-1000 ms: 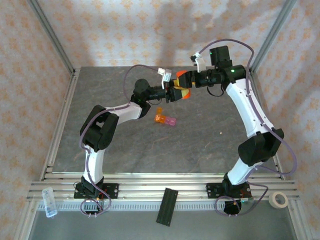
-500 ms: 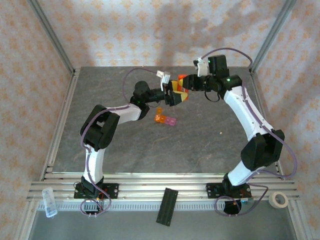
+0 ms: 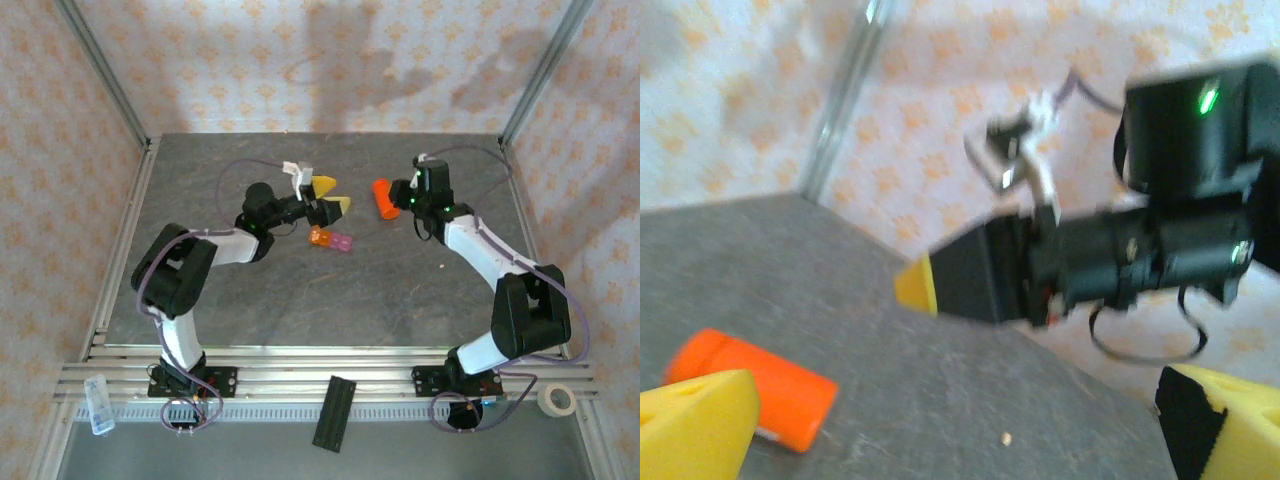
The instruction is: Sort the pills into containers
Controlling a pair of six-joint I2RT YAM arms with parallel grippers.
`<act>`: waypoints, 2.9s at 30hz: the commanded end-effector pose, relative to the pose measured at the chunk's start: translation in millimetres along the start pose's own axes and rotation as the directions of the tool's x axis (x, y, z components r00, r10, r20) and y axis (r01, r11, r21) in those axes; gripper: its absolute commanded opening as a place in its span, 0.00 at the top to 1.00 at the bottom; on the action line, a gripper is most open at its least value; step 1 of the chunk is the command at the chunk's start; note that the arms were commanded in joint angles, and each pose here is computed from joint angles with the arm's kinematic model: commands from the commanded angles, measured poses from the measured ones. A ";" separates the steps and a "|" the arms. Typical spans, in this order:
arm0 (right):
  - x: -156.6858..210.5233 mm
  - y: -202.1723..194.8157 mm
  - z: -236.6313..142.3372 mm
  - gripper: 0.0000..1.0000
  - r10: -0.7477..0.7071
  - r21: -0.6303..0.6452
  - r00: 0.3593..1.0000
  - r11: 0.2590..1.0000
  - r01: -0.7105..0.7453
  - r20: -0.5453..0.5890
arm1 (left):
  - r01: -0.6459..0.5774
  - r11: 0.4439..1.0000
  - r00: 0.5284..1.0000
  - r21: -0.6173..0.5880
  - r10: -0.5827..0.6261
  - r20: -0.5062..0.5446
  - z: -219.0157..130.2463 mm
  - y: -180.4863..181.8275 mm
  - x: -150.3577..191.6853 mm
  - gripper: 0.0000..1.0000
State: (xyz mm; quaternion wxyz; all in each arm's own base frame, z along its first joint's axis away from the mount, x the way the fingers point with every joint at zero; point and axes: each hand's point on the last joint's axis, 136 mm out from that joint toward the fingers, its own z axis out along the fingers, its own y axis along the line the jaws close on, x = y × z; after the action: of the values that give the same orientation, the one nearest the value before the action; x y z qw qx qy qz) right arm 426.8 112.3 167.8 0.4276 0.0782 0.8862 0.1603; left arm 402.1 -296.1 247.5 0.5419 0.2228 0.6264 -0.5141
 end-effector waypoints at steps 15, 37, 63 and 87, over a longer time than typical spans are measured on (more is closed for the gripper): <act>-40.3 -0.8 19.0 0.36 -0.002 0.120 0.988 0.993 0.021 -0.154 | -0.183 0.892 0.981 -0.412 0.192 -0.020 -48.9 37.6 -22.0 0.00; 53.2 76.4 51.1 0.33 -0.145 -0.044 0.862 0.989 0.141 -0.485 | 0.387 0.874 0.917 -0.294 -0.331 0.222 -64.6 134.8 -54.2 0.00; -21.8 -1.9 117.7 0.17 -0.134 0.222 0.813 0.925 0.307 -0.566 | -0.233 0.574 0.968 -0.785 0.063 -0.241 -124.1 127.8 -68.8 0.00; 38.1 -20.2 147.1 0.28 -0.160 0.191 0.711 0.902 0.386 -0.685 | -0.263 0.588 0.952 -0.765 0.031 -0.303 -121.9 124.8 -65.7 0.00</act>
State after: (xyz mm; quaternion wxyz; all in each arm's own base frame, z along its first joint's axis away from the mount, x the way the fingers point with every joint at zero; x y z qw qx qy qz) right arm 527.5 141.5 60.3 0.1159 -0.0371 0.9925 -0.0086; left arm 472.3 -123.2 224.2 0.5263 0.0673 0.8416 -0.1011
